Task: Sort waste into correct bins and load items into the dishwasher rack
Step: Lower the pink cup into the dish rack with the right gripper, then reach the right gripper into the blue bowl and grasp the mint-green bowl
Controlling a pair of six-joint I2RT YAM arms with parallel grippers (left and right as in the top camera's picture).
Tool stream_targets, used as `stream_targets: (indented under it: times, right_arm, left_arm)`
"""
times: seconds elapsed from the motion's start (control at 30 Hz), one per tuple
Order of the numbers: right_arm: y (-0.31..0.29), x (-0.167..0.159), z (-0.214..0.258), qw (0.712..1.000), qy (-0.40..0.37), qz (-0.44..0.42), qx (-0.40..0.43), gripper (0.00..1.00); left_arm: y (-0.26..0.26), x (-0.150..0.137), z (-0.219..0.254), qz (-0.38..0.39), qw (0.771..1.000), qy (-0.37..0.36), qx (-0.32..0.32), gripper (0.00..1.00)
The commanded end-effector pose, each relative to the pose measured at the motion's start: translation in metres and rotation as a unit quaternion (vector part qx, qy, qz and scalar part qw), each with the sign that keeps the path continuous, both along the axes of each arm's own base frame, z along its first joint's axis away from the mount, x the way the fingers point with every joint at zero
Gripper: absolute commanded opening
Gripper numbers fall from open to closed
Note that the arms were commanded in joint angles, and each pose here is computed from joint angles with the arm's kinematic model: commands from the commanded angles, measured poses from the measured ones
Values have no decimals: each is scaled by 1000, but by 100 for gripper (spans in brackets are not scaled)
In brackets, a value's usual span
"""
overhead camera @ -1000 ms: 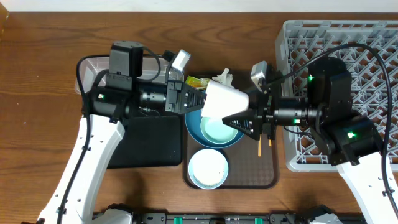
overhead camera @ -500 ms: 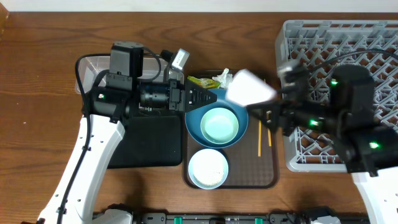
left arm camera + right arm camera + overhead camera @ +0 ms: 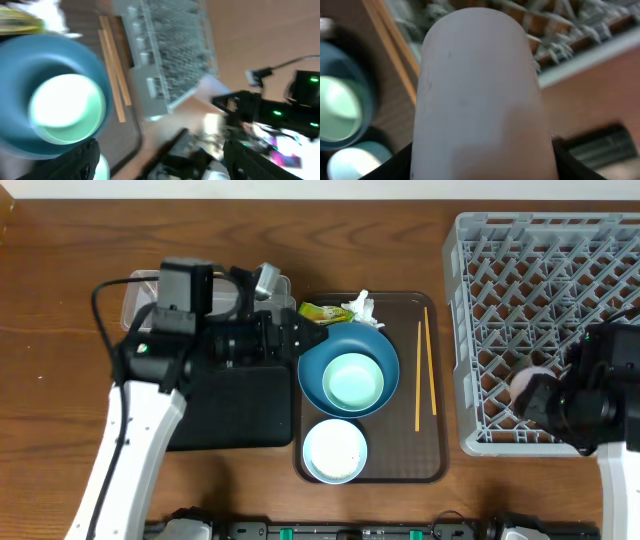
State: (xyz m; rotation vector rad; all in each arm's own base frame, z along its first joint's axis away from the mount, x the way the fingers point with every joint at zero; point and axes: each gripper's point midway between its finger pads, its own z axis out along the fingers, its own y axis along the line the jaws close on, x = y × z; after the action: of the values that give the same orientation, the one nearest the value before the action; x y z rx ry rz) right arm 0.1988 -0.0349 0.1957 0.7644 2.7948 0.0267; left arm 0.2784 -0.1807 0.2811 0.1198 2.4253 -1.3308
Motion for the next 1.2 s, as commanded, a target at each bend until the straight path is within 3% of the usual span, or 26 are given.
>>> stream_targets:
  times: [0.0,0.27,0.47,0.6,0.77,0.93,1.03,1.17]
  right_arm:
    - [-20,0,-10,998,35,-42,-29,47]
    - [-34,4,-52,989,140,-49,-4,48]
    - [-26,4,-81,978,205,-20,36,49]
    - [-29,9,-91,977,210,-21,34,70]
    - [-33,29,-78,988,153,-27,20,75]
    - [-13,50,-31,998,42,49,18,74]
    - [36,69,5,982,-72,161,70,70]
    - [93,82,42,947,-173,250,104,63]
  left_arm:
    - [32,6,-2,81,992,-38,90,81]
    - [66,-14,-8,129,973,-51,183,83]
    - [75,-18,-13,137,967,-47,207,83]
    - [75,-19,-14,137,967,-47,208,84]
    - [81,-21,-14,138,962,-53,228,88]
    - [128,-28,-2,214,918,-58,330,90]
    - [147,-33,16,256,895,-72,359,90]
    - [150,-37,22,273,893,-75,349,90]
